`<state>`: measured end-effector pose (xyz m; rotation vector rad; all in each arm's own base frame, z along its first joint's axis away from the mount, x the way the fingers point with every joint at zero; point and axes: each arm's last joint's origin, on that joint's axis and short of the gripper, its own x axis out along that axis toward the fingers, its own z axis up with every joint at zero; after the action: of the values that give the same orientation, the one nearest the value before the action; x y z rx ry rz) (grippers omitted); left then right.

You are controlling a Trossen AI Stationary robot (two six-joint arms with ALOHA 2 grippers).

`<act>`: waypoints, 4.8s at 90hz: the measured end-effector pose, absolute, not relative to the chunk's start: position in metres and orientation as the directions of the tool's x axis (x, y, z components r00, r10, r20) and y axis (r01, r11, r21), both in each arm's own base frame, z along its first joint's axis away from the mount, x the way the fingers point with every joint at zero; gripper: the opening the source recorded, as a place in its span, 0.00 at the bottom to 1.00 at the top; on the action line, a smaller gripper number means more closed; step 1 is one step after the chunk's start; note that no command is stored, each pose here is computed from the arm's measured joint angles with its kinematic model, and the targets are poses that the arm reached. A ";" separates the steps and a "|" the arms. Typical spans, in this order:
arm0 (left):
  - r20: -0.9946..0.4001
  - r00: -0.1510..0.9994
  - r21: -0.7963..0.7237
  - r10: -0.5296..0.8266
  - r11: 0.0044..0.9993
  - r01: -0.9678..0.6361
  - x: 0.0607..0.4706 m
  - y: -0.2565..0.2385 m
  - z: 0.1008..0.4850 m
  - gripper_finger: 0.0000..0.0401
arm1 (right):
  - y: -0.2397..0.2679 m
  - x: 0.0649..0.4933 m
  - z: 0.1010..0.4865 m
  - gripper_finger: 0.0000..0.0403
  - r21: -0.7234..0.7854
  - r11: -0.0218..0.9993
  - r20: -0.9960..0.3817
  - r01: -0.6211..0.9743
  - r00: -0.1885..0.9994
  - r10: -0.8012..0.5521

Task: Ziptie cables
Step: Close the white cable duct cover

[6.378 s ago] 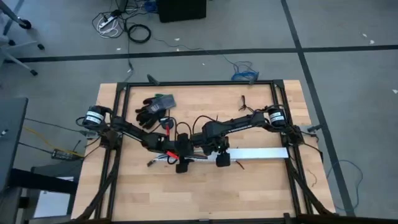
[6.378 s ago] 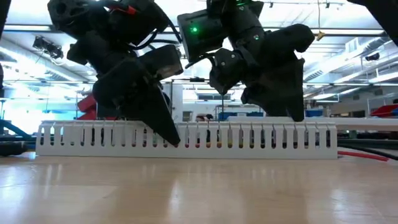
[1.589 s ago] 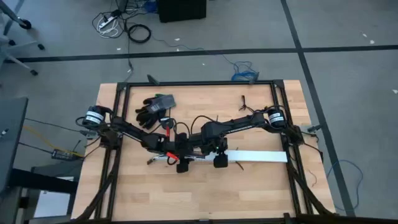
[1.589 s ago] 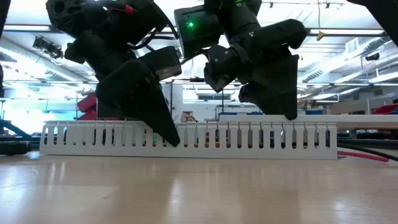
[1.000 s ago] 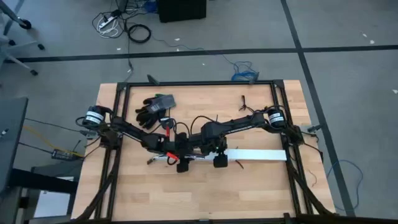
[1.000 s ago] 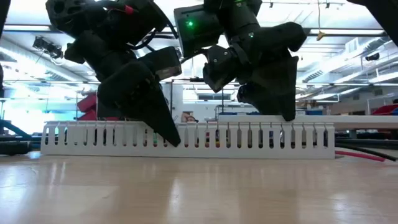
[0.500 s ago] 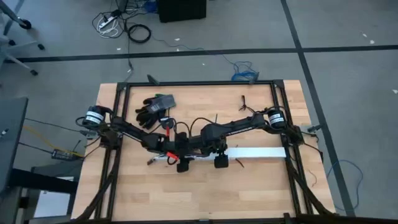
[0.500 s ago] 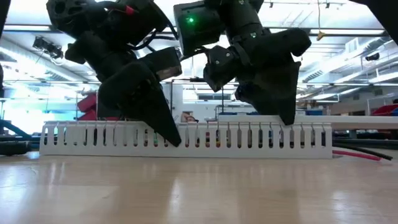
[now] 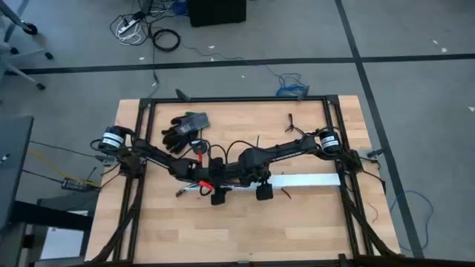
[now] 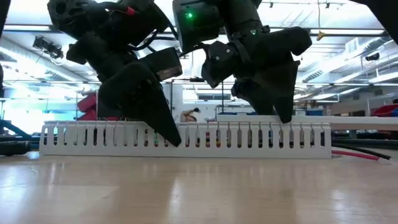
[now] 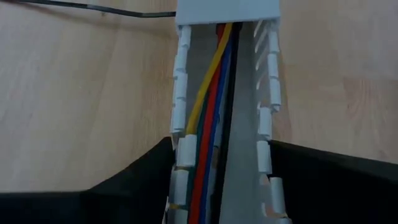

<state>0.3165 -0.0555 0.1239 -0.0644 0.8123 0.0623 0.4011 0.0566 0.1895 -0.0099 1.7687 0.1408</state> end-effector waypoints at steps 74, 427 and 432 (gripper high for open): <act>-0.728 0.685 -0.033 0.027 0.997 -0.075 0.317 -0.056 0.124 0.57 | 0.052 0.401 0.190 0.68 0.072 0.994 -0.977 -0.084 -0.204 0.054; -0.712 0.701 0.034 0.035 0.999 -0.016 0.320 -0.050 0.126 0.57 | 0.108 0.238 0.158 0.94 -0.415 0.887 -0.838 0.203 0.295 -0.460; -0.712 0.701 0.033 0.035 0.999 -0.015 0.320 -0.050 0.126 0.57 | 0.109 0.240 0.153 0.94 -0.419 0.886 -0.837 0.198 0.294 -0.461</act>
<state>0.3198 -0.0498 0.1261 0.0256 0.7936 0.0278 0.2402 0.1090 0.1535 -0.2536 1.1969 -0.4452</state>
